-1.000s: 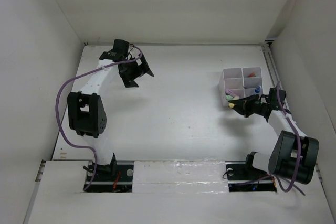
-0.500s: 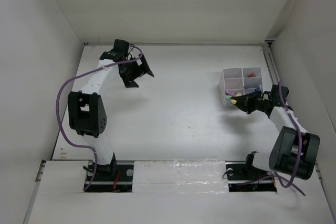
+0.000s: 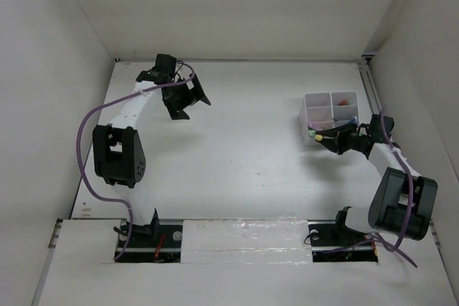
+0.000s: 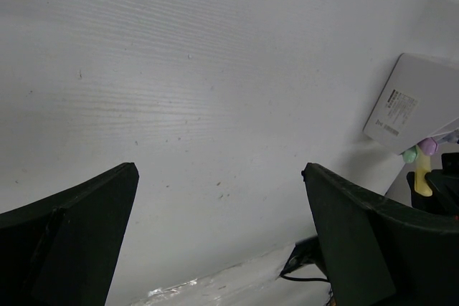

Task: Sort the stationery into containers
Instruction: Place the stationery in the storage box, then reset both arms

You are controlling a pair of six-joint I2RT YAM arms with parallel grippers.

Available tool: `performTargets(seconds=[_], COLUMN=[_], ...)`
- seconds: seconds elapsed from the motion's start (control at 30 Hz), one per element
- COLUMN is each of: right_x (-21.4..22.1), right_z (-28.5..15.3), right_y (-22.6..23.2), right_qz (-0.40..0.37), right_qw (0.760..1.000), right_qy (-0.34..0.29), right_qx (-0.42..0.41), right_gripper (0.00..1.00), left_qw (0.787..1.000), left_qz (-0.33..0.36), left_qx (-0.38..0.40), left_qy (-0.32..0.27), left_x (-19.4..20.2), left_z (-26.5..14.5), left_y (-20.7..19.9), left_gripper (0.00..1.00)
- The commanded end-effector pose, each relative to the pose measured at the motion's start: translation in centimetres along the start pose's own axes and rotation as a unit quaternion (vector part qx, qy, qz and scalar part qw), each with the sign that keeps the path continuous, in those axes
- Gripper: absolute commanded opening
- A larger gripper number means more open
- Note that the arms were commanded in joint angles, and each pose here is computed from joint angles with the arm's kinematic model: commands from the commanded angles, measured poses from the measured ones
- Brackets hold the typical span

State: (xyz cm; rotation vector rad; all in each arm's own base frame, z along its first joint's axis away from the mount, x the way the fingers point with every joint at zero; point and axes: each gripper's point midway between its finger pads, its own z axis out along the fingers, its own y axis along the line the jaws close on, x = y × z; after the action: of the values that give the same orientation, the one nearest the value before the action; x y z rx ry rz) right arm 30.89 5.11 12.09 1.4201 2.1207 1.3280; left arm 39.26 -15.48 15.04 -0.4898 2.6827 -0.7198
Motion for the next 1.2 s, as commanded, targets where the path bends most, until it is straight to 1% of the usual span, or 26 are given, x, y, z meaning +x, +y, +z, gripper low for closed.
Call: performTargets(seconds=[0.0, 0.07, 0.2, 0.23, 0.27, 0.37, 0.7, 1.03, 1.13, 1.17], right_x=[-0.8, -0.9, -1.2, -1.2, -1.2, -1.2, -1.3, -0.5, 0.1, 0.4], right_z=[-0.5, -0.4, -0.4, -0.4, -0.4, -0.5, -1.3, -1.4, -2.2, -2.2], right_y=[2.7, 2.5, 3.4, 3.4, 3.4, 3.8, 6.7, 7.1, 9.5, 10.0], right_qz=[-0.042, -0.038, -0.050, -0.050, -0.050, -0.053, -0.080, -0.087, -0.113, -0.122], right_qw=[0.998, 0.999, 0.998, 0.998, 0.998, 0.997, 0.994, 0.993, 0.988, 0.987], right_qy=[-0.012, -0.011, -0.011, -0.011, -0.011, -0.013, -0.012, -0.006, -0.011, -0.009], right_qx=[-0.036, -0.033, -0.044, -0.044, -0.044, -0.047, -0.077, -0.081, -0.104, -0.108], right_gripper=[0.37, 0.38, 0.52, 0.52, 0.57, 0.61, 0.65, 0.66, 0.66, 0.68], left_qw=[1.000, 1.000, 1.000, 1.000, 1.000, 1.000, 0.999, 0.999, 0.999, 0.999], left_qz=[0.014, 0.014, 0.017, 0.017, 0.019, 0.019, 0.021, 0.021, 0.021, 0.021], left_qx=[0.015, 0.015, 0.020, 0.020, 0.023, 0.023, 0.033, 0.033, 0.033, 0.033], left_qy=[-0.004, -0.004, 0.005, 0.005, 0.001, 0.001, 0.003, 0.003, 0.003, 0.003], left_x=[0.1, 0.1, 0.5, 0.5, 0.3, 0.3, 0.4, 0.4, 0.4, 0.4], left_z=[-0.5, -0.5, -0.4, -0.4, -0.4, -0.4, -0.3, -0.3, -0.3, -0.3], left_y=[-0.6, -0.6, -0.6, -0.6, -0.7, -0.7, -1.0, -1.0, -1.0, -1.0], left_gripper=[1.00, 1.00, 1.00, 1.00, 1.00, 1.00, 1.00, 1.00, 1.00, 1.00])
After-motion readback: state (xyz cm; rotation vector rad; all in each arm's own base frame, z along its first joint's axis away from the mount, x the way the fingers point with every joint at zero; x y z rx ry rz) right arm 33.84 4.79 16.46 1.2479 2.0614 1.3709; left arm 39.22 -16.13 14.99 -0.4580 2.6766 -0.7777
